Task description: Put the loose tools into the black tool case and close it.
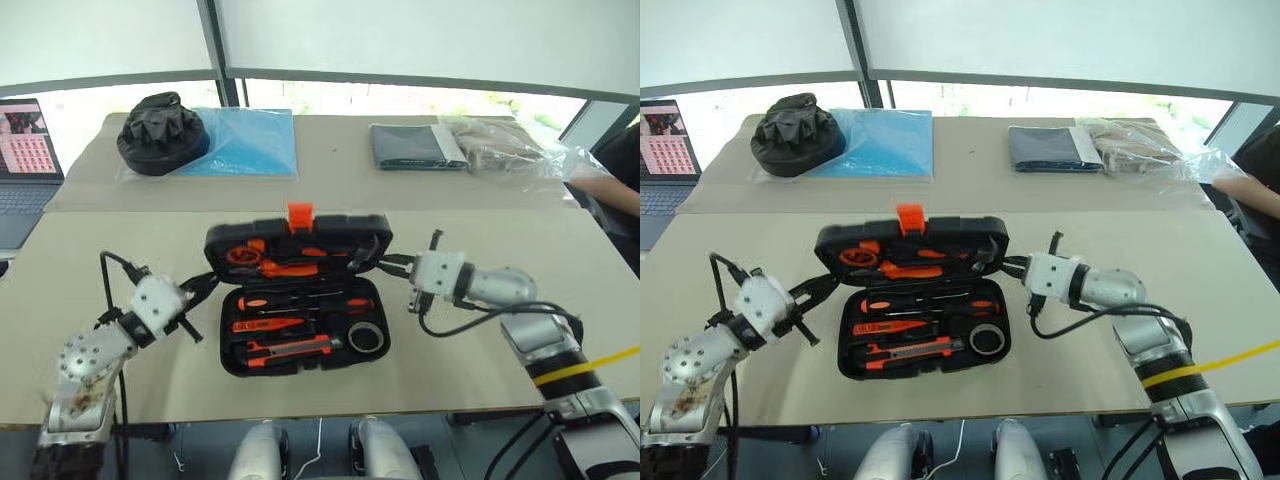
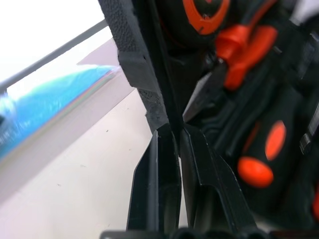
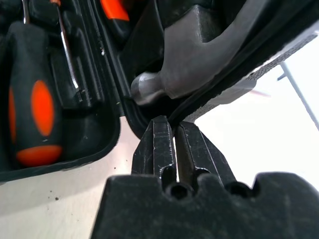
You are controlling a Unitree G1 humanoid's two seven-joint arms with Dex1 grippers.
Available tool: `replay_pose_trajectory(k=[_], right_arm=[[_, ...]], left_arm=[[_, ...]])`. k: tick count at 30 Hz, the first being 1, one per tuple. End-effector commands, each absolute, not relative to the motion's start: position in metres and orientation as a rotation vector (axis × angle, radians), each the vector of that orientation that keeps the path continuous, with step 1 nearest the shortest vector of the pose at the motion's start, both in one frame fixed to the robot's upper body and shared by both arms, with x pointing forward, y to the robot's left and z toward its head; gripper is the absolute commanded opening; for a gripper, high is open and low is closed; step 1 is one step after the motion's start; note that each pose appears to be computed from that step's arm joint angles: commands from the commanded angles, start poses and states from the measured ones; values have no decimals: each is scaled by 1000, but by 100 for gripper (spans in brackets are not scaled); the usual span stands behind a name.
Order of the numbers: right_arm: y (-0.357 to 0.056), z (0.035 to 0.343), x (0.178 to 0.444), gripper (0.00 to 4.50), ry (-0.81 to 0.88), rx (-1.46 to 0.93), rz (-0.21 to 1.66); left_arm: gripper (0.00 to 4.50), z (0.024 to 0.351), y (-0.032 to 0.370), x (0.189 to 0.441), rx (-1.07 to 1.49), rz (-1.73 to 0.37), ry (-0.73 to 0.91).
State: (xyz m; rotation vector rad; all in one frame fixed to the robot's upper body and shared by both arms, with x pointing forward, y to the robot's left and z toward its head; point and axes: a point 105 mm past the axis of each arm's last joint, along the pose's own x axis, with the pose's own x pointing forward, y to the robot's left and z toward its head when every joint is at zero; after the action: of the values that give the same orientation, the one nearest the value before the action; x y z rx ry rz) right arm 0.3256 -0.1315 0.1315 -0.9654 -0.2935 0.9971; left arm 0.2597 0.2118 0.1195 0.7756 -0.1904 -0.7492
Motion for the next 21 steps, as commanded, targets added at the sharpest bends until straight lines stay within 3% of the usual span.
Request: replay_pose_trajectory(k=[1, 2, 9, 12, 15, 21], right_arm=[[-146, 113, 313, 100, -287, -1038, 1030], [-150, 111, 311, 133, -287, -1051, 1026], [-182, 114, 301, 370, -196, -950, 950], [-190, 109, 276, 323, -67, -803, 1026], [-188, 102, 247, 224, 64, -726, 1116], [-159, 92, 208, 13, 205, -640, 1252]], left_arm=[[72, 95, 213, 246, 810, -812, -135], [90, 93, 218, 245, 807, -802, -120], [343, 85, 272, 252, 724, -664, 57], [348, 90, 277, 266, 656, -643, 82], [284, 101, 267, 288, 578, -649, 75], [66, 110, 228, 318, 486, -778, 95]])
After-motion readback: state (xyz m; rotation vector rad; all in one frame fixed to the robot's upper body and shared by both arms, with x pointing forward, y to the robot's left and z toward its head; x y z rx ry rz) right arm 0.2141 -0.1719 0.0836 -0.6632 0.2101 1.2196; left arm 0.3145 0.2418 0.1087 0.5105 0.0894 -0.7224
